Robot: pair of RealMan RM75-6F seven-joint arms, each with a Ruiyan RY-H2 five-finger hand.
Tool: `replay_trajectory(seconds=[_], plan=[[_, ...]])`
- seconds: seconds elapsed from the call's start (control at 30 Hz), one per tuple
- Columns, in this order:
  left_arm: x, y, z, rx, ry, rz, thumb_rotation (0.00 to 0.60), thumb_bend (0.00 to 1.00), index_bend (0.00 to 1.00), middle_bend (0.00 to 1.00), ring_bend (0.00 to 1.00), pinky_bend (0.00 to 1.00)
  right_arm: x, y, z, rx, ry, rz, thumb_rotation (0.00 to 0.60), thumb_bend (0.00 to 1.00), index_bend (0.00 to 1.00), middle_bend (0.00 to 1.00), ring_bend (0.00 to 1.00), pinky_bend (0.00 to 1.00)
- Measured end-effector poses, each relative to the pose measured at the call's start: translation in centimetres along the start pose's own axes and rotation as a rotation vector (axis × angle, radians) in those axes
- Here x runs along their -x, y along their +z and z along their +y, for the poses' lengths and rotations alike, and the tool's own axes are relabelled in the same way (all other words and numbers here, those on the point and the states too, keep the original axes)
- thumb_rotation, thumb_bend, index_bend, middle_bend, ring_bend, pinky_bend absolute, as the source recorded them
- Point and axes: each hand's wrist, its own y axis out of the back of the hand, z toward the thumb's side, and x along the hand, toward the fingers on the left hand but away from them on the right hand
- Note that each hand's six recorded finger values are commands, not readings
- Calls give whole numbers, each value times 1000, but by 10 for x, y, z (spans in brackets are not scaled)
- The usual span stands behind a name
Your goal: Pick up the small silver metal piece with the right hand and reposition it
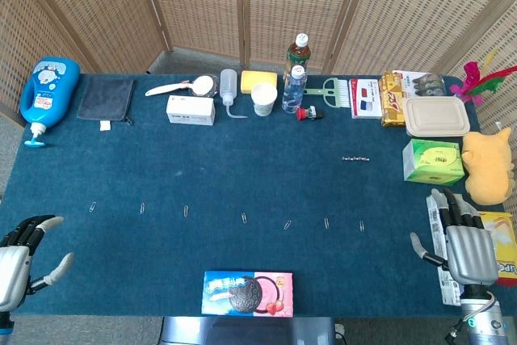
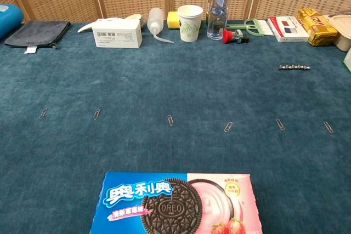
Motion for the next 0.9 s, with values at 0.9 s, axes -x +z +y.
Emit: replay_trajectory(seconds=[0.9], plan=[[-20,16,-4,2,-9,-63,79,356,218,202,152,228,88,64,35,296,-74,301,192,392,0,172,324,387]])
